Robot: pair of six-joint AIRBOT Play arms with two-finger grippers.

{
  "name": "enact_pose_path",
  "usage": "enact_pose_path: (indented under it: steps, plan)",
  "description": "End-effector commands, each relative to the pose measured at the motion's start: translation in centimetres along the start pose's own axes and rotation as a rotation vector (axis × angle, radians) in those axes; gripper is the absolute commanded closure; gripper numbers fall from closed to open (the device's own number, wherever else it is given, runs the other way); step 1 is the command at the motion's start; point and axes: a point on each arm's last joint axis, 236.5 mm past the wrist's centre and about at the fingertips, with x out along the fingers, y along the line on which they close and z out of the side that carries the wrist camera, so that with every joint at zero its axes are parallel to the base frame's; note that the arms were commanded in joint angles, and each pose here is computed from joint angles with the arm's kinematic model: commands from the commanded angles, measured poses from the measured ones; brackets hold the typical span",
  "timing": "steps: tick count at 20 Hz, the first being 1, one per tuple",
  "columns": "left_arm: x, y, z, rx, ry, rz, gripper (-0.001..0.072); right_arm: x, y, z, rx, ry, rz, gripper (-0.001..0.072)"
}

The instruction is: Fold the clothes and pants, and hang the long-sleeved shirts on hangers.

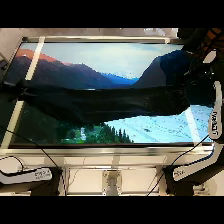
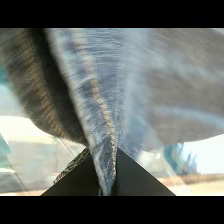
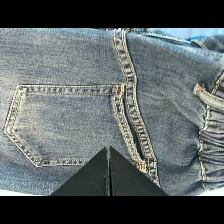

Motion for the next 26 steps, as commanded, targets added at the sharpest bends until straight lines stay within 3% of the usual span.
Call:
enact_pose_path:
  steps: [1,9,12,15,18,24,25,26]
  plan:
    - [1.5,-6.0,-2.9,0.102,0.099,0.009,0.069,0.0,0.0,0.3,-0.015,-0.01,-0.003,0.0692]
    - [14.3,-19.3,-6.9,0.428,0.178,0.0,0.069,0.0,0.1,-0.1,-0.015,0.004,0.002,0.0692]
    - [19.4,-20.0,-9.4,0.434,0.28,0.008,0.069,0.0,0.4,-0.3,-0.013,0.012,0.014,0.0692]
    - [23.0,-22.4,-10.6,0.396,0.339,-0.078,0.069,-0.1,2.0,0.1,-0.006,-0.002,0.084,0.0692]
    - [24.8,-25.5,-10.1,0.434,0.332,-0.127,0.069,-0.3,4.1,1.2,0.002,-0.046,0.164,0.0692]
    - [27.0,-30.3,-9.5,0.525,0.295,-0.172,0.0684,0.0,5.8,1.4,-0.03,-0.043,0.179,0.0692]
    - [27.2,-30.2,-9.6,0.523,0.3,-0.17,0.0643,0.0,6.1,1.4,-0.034,-0.042,0.182,0.0691]
    - [27.3,-30.1,-9.6,0.522,0.301,-0.169,0.0477,0.0,6.4,1.4,-0.039,-0.041,0.183,0.0679]
